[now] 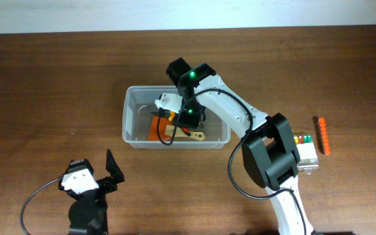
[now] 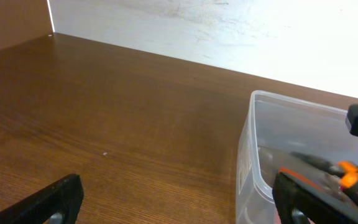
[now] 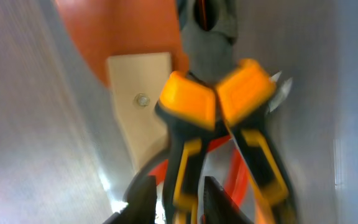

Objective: Pack container
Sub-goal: 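Carry the orange pliers into the container and release them, then move the right gripper down over the colored marker pack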

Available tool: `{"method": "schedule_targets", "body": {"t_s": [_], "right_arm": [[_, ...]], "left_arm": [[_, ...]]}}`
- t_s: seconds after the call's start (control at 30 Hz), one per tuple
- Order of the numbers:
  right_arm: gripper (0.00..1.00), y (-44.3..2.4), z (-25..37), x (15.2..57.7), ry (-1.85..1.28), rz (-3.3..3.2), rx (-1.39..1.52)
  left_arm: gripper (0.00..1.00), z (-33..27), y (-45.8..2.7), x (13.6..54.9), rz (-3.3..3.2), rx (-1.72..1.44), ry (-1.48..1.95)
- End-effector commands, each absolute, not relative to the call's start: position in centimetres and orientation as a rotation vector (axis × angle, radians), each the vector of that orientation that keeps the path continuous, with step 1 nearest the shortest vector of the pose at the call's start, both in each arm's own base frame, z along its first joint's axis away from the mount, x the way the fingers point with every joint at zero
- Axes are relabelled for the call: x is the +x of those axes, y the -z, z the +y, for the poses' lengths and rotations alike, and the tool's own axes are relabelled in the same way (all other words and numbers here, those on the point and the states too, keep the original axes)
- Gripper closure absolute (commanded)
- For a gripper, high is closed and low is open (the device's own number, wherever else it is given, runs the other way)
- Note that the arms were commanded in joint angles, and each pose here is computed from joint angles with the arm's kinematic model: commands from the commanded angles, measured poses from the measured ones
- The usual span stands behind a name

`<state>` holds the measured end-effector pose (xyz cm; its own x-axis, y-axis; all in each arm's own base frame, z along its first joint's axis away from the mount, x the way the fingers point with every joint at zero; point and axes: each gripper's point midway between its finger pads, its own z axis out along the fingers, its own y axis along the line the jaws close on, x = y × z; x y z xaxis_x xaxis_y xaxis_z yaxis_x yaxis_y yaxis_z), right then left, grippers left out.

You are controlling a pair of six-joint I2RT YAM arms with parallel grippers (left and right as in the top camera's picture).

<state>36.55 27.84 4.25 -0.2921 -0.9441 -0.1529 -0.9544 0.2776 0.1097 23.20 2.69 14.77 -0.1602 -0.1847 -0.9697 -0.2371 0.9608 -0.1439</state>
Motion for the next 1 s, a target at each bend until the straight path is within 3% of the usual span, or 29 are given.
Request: {"method": "schedule_targets", "body": {"t_s": [0.0,0.07,0.27,0.53,0.77,0.97], "right_arm": [[0.39,-5.0,27.8,38.2,-0.162,2.409,-1.816],[0.30,-5.0,27.6,38.5,-0.134,2.413,-1.804],[0.23,-6.7,26.8,39.2,-0.136,2.503,-1.658],[0.20,-18.5,21.2,42.0,-0.130,2.571,-1.233],[0.27,-27.8,11.7,41.4,-0.085,2.590,-0.896],[0.33,-31.1,4.7,39.0,-0.116,2.658,-0.550]], "left_arm": [[0.01,2.7,-14.7,23.2,1.743,-0.309,-0.055],[0.01,2.7,-14.7,23.2,1.743,-0.309,-0.054],[0.01,2.7,-14.7,23.2,1.743,-0.309,-0.055],[0.01,2.7,-14.7,23.2,1.743,-0.309,-0.054],[0.01,2.7,-14.7,23.2,1.743,-0.309,-0.054],[0.01,2.7,-14.7,23.2,1.743,-0.309,-0.054]]}}
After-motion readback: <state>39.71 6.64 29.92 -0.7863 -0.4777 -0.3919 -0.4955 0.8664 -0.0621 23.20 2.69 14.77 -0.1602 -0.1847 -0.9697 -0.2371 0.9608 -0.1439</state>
